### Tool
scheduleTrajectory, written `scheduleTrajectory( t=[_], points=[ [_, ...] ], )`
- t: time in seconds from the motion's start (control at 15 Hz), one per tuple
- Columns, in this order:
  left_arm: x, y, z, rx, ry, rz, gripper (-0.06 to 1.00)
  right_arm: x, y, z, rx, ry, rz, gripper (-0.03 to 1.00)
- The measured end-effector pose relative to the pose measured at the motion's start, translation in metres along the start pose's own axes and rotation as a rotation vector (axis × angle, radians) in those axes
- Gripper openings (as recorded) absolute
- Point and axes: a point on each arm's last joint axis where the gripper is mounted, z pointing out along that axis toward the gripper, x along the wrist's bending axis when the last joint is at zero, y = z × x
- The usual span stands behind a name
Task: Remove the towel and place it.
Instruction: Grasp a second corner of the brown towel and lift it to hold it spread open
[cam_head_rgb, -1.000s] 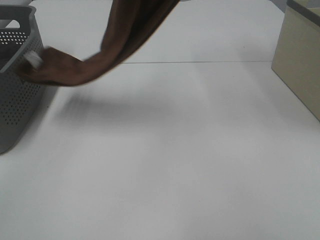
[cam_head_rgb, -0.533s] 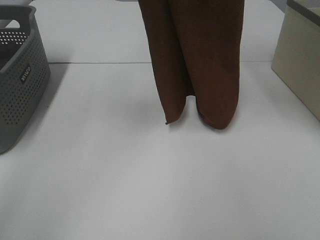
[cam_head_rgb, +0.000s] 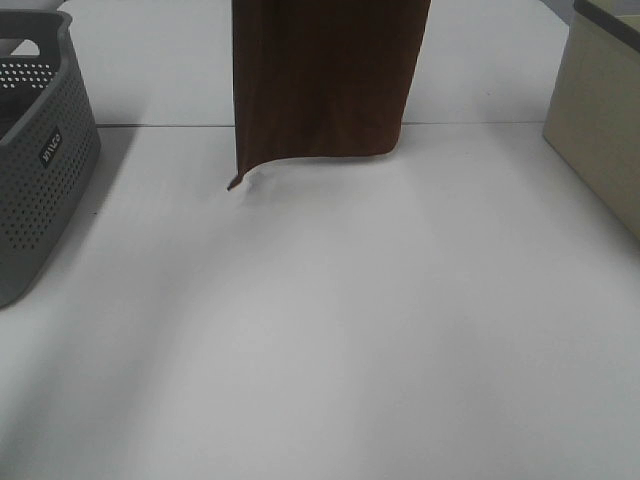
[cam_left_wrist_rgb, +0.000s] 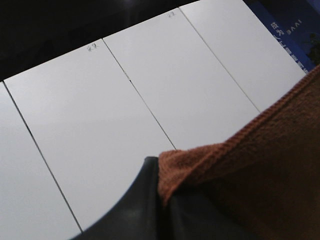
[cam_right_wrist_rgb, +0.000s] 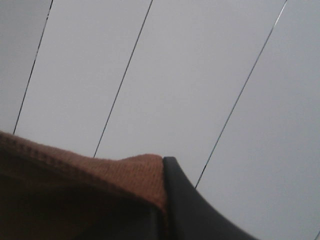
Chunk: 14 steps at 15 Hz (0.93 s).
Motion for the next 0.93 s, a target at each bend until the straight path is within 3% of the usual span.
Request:
scheduleTrajectory(
  t=[0.47,0.93],
  points=[
    [0.002,-0.065,0.023,-0.019,0.112,0.020,0.00,0.002,-0.034,0.030,-0.048,-0.066,0.038,0.01],
    [-0.002,-0.081,0.021,0.024,0.106,-0.008,0.00,-0.002,-0.044,0.032,0.001,-0.047,0.005,0.01]
  ],
)
